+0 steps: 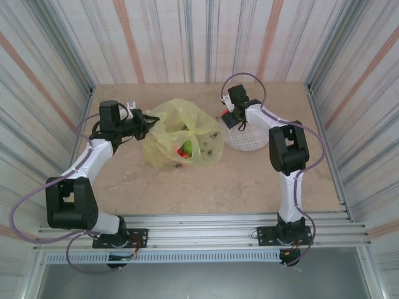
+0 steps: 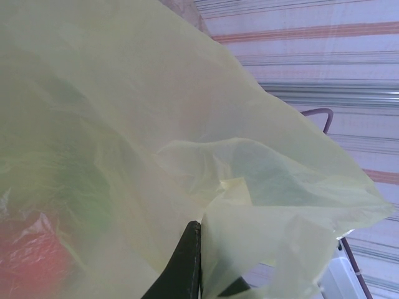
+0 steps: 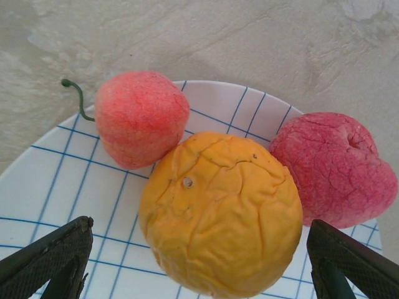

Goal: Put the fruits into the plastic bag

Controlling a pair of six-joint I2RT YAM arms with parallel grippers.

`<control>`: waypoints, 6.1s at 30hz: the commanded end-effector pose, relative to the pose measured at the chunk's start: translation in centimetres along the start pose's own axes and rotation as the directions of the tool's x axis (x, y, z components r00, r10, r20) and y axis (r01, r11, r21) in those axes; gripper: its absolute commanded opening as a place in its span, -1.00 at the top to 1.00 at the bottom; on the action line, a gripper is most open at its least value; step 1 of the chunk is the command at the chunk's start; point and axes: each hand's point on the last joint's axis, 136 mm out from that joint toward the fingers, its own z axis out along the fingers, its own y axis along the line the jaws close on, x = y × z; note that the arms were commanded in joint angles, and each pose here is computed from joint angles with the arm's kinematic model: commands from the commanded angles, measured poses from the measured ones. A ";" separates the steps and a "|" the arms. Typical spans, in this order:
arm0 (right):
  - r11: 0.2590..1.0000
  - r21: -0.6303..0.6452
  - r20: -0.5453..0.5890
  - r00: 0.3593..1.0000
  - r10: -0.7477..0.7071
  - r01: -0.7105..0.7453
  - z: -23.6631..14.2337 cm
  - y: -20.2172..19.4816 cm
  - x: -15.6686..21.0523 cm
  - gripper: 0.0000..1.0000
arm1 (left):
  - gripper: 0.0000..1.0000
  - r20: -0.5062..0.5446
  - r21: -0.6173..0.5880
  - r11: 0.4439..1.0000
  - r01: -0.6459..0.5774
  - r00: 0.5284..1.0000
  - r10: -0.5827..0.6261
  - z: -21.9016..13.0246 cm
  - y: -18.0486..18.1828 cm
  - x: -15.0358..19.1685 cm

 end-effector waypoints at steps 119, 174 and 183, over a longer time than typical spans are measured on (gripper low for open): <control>0.749 -0.628 0.276 0.839 0.470 -0.213 -16.9 22.3 -6.5 -0.73 | 1.00 -0.041 0.031 0.999 -0.011 0.999 0.013 0.5 -0.8 1.3; 0.717 -0.227 0.055 0.726 0.685 -0.659 -4.2 0.8 -1.5 -0.59 | 1.00 0.029 0.033 0.999 0.024 0.999 -0.025 -1.2 0.0 -1.1; 0.722 -0.195 -0.032 0.740 0.672 -0.664 0.6 1.6 -2.6 -0.56 | 1.00 0.030 0.032 0.999 0.033 0.999 -0.034 -1.2 0.2 -1.3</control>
